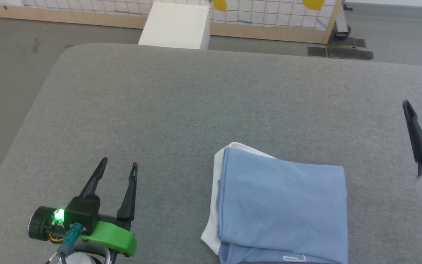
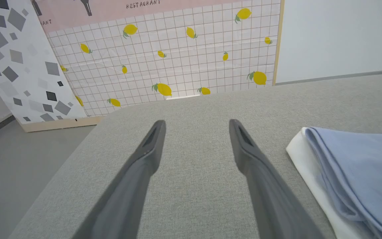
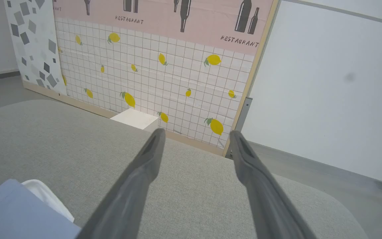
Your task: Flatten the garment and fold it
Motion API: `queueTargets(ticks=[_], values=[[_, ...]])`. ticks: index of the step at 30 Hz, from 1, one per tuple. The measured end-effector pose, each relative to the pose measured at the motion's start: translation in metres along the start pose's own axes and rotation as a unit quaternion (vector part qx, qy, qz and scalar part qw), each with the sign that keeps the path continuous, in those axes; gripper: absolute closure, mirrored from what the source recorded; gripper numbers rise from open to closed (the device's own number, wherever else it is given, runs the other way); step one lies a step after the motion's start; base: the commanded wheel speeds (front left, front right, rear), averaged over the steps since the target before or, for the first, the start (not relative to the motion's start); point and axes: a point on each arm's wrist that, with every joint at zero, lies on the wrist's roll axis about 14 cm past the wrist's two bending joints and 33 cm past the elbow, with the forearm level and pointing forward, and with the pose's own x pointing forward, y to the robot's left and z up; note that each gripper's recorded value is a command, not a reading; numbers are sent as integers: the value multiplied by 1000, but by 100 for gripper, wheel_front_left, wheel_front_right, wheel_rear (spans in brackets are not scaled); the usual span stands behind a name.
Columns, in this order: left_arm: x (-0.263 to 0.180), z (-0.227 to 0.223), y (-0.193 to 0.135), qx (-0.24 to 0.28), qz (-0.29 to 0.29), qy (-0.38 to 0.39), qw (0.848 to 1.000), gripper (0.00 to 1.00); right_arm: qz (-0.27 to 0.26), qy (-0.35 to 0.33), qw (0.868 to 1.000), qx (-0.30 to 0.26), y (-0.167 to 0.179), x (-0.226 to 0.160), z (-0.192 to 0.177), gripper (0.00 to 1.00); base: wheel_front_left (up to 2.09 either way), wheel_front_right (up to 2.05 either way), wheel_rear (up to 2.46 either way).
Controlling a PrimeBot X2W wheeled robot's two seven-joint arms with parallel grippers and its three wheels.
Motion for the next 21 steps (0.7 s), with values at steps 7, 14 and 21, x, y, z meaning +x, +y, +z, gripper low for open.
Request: queueTargets(ticks=[7,14,21], values=[[9,-3,-12,-9,-23,8,1000,0,-52,9,998,28,-1,-47,-21,0,0,0,0],[13,-9,-20,-9,-41,21,999,0,-64,41,996,40,13,-73,-44,0,0,0,0],[14,-17,-22,-10,-45,31,998,0,-60,88,991,77,20,-70,-63,0,0,0,0]])
